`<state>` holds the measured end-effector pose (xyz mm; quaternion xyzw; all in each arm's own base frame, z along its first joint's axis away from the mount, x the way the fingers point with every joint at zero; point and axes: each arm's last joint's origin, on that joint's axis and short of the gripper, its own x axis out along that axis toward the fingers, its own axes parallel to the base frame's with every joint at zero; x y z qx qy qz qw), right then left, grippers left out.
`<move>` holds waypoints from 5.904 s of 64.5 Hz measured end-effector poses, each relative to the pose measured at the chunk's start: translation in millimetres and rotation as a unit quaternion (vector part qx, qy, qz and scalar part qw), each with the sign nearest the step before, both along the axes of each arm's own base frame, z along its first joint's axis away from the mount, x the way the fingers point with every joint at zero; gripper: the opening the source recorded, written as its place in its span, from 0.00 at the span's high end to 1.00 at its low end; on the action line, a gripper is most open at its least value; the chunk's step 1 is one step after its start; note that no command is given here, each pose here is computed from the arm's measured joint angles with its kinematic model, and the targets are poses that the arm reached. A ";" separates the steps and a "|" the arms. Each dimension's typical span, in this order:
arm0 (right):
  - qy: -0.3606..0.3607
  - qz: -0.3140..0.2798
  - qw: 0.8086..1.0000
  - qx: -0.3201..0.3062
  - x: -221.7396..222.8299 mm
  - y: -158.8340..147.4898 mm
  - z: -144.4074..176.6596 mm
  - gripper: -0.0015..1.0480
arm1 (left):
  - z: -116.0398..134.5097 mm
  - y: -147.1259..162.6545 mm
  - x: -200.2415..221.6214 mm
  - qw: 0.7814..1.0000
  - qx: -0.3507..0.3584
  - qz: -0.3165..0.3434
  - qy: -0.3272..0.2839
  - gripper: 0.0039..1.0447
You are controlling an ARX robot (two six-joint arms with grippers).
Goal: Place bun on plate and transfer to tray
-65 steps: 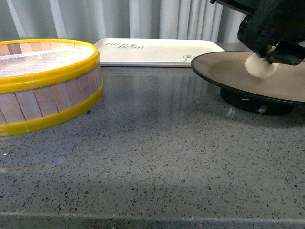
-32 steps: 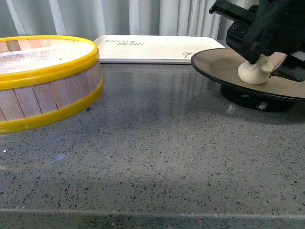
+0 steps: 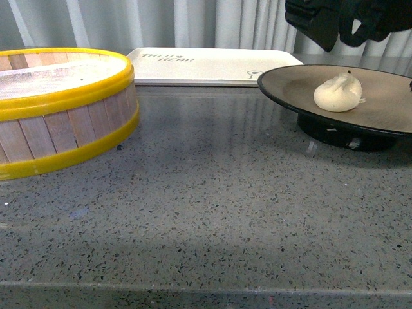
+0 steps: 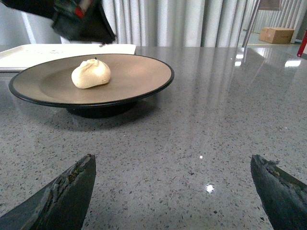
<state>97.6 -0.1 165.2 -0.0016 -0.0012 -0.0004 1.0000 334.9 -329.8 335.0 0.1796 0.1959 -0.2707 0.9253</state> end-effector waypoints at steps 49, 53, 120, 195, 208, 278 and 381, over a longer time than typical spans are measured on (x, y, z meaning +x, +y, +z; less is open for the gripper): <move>0.000 0.000 1.000 0.000 0.0 0.0 0.0 0.08 | -26.8 297.7 -137.3 0.934 -0.162 0.247 -0.204 0.30; 0.000 0.000 1.000 0.000 0.0 0.0 0.0 0.08 | -45.4 315.8 -148.4 0.929 -0.174 0.251 -0.211 0.41; 0.000 0.000 1.000 0.000 0.0 0.0 0.0 0.08 | -154.0 329.5 -212.5 0.926 -0.180 0.270 -0.195 0.96; 0.000 0.000 1.000 0.000 0.0 0.0 0.0 0.08 | -162.9 329.6 -238.6 0.923 -0.184 0.268 -0.206 0.56; 0.095 -0.178 0.979 -0.021 9.3 -0.5 21.4 0.08 | -162.9 329.6 -238.6 0.923 -0.184 0.269 -0.206 0.21; 0.225 0.013 0.779 0.586 177.4 -12.9 48.3 0.08 | -162.8 329.6 -238.6 0.923 -0.184 0.268 -0.206 0.06; 0.178 0.099 0.783 0.587 349.0 1.7 122.8 0.97 | -162.8 329.6 -238.6 0.923 -0.184 0.268 -0.206 0.06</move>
